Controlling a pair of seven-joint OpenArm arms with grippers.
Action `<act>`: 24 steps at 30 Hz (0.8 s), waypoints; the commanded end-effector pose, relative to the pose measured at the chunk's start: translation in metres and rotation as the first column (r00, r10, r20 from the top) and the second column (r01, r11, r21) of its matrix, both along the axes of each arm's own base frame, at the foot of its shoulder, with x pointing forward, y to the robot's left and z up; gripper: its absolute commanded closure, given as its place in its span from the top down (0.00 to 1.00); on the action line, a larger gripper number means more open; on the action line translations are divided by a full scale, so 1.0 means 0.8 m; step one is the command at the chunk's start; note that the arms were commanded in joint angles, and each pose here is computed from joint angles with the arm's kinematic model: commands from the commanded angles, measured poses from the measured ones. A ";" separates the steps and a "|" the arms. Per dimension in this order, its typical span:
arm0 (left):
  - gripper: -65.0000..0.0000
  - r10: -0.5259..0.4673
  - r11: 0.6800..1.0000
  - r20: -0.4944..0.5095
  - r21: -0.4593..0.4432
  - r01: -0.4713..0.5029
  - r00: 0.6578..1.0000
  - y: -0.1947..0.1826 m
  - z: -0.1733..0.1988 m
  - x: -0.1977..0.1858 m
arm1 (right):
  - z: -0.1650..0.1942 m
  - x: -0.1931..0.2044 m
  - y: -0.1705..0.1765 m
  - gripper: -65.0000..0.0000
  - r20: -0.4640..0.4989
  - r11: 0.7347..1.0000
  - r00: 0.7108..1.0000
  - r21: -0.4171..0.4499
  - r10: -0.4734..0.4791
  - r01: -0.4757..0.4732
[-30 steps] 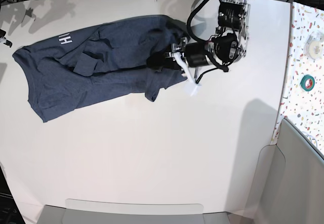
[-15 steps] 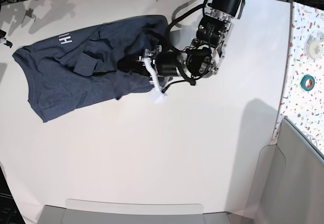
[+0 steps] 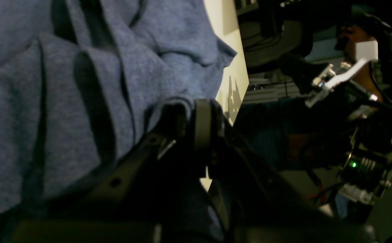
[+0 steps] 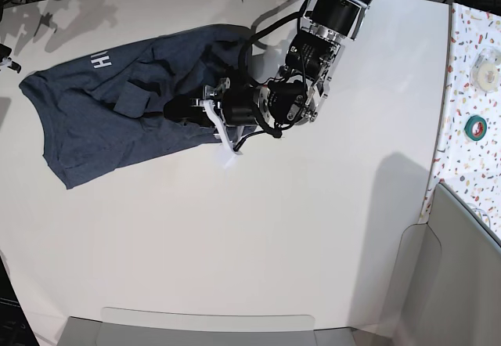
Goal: Layout the t-shirt on the table in an organized manner, then fold the t-shirt properly
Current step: 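Fold the grasped end with the left gripper toward the shirt middle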
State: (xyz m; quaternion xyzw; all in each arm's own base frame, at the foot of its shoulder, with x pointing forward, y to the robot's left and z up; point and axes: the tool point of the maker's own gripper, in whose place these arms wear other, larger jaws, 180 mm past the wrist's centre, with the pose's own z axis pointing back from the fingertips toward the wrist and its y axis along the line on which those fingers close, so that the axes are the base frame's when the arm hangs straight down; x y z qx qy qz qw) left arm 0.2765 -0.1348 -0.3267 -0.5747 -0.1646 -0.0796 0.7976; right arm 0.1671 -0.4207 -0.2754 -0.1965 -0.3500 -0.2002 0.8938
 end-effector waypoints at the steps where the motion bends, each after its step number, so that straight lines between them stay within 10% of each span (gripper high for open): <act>1: 0.00 0.014 0.999 0.038 -0.049 -0.012 0.999 -0.005 0.022 0.011 | 0.016 0.007 -0.005 0.38 0.029 0.999 0.999 -0.037 0.015 -0.014; 6: 0.03 0.021 0.999 0.027 -0.048 -0.019 0.999 -0.005 0.017 0.011 | 0.009 0.006 0.000 0.38 0.029 1.000 1.000 -0.021 0.011 -0.010; 14: 0.51 -0.042 0.998 0.027 -0.042 0.043 0.999 -0.021 0.017 -0.008 | 0.012 0.010 0.000 0.38 0.041 1.000 0.999 -0.021 0.012 -0.012; 24: 0.36 0.017 0.999 0.162 -0.041 -0.010 0.987 0.021 0.057 0.015 | 0.012 0.012 0.001 0.38 0.044 1.000 0.999 -0.017 0.015 -0.014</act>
